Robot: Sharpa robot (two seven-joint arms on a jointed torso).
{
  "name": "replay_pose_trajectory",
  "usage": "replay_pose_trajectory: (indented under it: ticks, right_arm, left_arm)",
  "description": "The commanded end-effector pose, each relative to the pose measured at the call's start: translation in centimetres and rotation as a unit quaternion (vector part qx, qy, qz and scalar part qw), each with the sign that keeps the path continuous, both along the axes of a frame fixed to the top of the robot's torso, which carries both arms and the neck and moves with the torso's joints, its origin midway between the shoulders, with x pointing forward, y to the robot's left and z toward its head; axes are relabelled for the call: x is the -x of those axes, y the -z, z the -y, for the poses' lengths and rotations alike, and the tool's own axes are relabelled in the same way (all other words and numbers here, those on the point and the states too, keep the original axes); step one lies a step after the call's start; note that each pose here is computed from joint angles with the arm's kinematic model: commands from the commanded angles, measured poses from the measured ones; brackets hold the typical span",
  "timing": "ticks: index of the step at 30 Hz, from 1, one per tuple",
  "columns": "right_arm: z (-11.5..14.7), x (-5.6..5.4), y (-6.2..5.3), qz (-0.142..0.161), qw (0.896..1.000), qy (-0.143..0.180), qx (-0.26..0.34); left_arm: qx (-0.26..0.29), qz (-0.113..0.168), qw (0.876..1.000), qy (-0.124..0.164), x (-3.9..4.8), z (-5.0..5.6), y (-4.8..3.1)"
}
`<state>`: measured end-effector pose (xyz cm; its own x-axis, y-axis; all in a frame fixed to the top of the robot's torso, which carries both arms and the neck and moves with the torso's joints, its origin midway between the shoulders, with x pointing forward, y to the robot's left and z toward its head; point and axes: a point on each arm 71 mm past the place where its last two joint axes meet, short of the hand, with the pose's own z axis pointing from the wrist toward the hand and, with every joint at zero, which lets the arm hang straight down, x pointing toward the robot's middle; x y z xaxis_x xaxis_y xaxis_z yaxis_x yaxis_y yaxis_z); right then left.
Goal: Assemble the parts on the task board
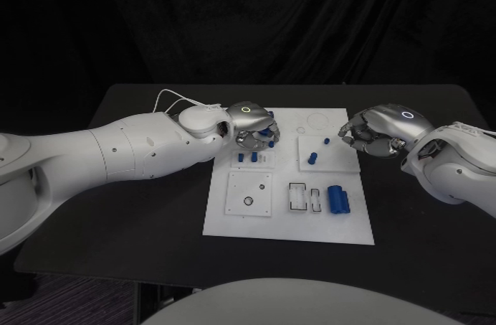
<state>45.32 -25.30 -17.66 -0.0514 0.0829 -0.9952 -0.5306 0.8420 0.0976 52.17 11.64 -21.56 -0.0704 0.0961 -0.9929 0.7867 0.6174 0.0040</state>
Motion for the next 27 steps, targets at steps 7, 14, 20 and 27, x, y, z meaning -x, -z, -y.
replay_pose_trajectory:
  ticks: [7,14,20,27]
  right_arm:
    - [-0.1,-0.1,0.1,-0.005,1.000,0.006,0.005]
    - [-0.1,-0.2,0.1,-0.007,1.000,0.007,0.007]
    - [-0.2,-0.3,0.2,-0.009,1.000,0.008,0.008]
    - [-0.2,-0.3,0.2,-0.011,1.000,0.009,0.010]
  left_arm:
    - [0.007,-0.004,1.000,0.028,0.54,0.6,0.62]
    - [0.005,-0.009,1.000,0.029,0.67,0.6,1.02]
    - [0.007,-0.008,0.999,0.031,0.71,0.6,1.15]
    - [0.026,0.014,0.999,0.034,0.82,0.1,0.82]
